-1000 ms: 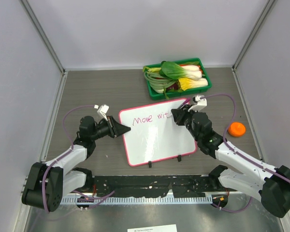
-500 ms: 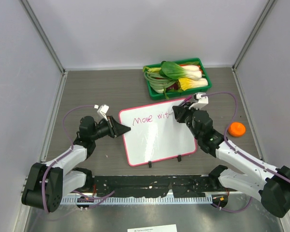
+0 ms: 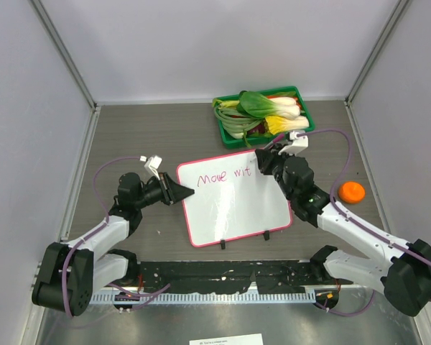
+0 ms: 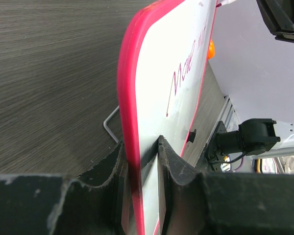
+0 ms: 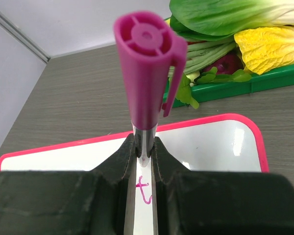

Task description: Write a sentence on the whiteboard

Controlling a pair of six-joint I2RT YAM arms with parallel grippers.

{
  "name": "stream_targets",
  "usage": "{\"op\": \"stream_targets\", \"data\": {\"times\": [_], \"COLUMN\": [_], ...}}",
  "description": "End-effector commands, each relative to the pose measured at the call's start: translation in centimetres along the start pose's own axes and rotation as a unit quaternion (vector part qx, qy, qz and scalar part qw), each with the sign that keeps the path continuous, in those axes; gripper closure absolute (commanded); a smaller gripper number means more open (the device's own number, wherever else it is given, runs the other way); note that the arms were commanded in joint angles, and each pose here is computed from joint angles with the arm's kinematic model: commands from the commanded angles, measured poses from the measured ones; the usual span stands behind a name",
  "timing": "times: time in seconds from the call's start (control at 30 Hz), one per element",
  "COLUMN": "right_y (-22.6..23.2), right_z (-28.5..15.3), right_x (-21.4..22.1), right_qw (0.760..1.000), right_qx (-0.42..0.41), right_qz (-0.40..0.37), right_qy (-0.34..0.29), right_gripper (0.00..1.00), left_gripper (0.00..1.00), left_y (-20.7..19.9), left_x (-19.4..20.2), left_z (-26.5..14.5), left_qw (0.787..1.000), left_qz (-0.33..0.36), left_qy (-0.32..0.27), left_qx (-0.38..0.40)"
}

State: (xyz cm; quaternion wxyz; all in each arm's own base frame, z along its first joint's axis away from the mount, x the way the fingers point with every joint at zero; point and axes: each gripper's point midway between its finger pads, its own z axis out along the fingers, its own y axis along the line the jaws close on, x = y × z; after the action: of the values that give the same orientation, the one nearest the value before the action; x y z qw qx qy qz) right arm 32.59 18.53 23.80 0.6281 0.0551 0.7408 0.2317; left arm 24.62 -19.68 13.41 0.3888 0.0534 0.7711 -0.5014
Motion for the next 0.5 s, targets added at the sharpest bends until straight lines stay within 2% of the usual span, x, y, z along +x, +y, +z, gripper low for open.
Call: {"op": "stream_targets", "data": {"times": [0.0, 0.47], "right_y": [0.5, -0.9], "right_z": [0.6, 0.3], "right_x": [-2.7, 0.5], "right_qw": [0.999, 1.000], "right_qx": [0.001, 0.012], "right_qz": [0.007, 0.005], "right_qy": [-0.039, 0.000], "right_gripper": [0.99, 0.99], "left_gripper": [1.00, 1.00], "left_y": [2.6, 2.7], "left_x": [0.5, 0.5], "left_z": [-0.2, -0.2], "left_qw": [0.998, 0.998], "left_qz": [0.037, 0.036], "left_qy": [-0.006, -0.007], "left_qx": [-0.052, -0.053]}}
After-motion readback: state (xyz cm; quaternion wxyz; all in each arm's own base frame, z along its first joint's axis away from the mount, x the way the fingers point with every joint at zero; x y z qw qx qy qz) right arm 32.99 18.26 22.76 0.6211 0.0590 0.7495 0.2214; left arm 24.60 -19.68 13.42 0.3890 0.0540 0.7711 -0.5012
